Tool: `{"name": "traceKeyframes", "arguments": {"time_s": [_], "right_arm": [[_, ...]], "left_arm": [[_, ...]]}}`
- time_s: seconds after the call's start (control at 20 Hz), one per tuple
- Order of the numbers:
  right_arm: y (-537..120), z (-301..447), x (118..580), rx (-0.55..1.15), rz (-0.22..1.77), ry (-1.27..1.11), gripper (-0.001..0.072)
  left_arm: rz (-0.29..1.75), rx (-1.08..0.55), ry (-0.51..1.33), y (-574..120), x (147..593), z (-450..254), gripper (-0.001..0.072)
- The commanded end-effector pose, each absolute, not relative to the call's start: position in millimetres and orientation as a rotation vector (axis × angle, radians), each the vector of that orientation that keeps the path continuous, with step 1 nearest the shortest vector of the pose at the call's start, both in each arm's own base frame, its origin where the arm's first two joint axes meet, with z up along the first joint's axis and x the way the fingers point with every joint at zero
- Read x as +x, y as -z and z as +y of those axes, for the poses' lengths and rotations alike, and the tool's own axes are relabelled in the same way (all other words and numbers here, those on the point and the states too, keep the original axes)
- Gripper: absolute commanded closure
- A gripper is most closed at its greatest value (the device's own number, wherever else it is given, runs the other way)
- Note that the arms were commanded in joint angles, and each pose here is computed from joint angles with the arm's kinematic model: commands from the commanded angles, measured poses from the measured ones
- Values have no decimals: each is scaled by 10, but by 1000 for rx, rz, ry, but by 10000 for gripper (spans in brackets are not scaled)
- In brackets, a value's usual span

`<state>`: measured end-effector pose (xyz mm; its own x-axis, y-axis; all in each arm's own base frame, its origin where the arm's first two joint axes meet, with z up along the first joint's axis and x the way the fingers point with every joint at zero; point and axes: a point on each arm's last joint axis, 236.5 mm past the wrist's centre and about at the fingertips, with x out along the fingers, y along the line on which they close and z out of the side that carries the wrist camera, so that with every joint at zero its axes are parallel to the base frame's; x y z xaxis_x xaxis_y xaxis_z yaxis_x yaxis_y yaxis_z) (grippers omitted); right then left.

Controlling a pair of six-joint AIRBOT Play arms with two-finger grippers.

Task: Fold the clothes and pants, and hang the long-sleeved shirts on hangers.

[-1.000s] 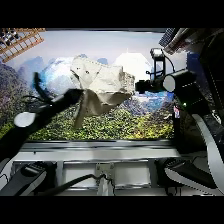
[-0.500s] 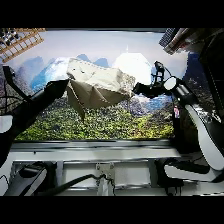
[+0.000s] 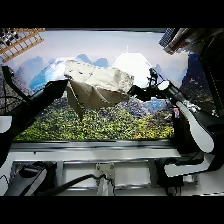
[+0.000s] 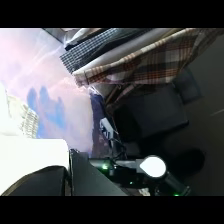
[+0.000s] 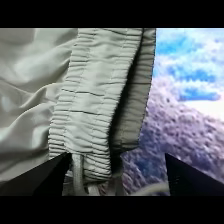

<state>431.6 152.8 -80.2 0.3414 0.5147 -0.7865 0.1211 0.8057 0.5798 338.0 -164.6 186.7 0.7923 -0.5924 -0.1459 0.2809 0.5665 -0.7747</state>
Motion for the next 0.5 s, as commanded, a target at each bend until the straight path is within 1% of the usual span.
{"name": "traceKeyframes", "arguments": {"time_s": [0.0, 0.2, 0.3, 0.4, 0.45], "right_arm": [[792, 1750, 4435, 751, 1177, -343, 17], [697, 1900, 4567, 858, 1116, -397, 23], [696, 1909, 4581, 875, 1114, -395, 83], [699, 1918, 4596, 867, 1106, -391, 102], [690, 1940, 4611, 857, 1098, -394, 127]], "left_arm": [[416, -819, 532, -1875, 3379, -1644, 701], [416, -819, 532, -1875, 3379, -1644, 701], [417, -820, 531, -1872, 3380, -1645, 701], [432, -836, 525, -1835, 3398, -1649, 700], [446, -852, 521, -1805, 3408, -1658, 701]]}}
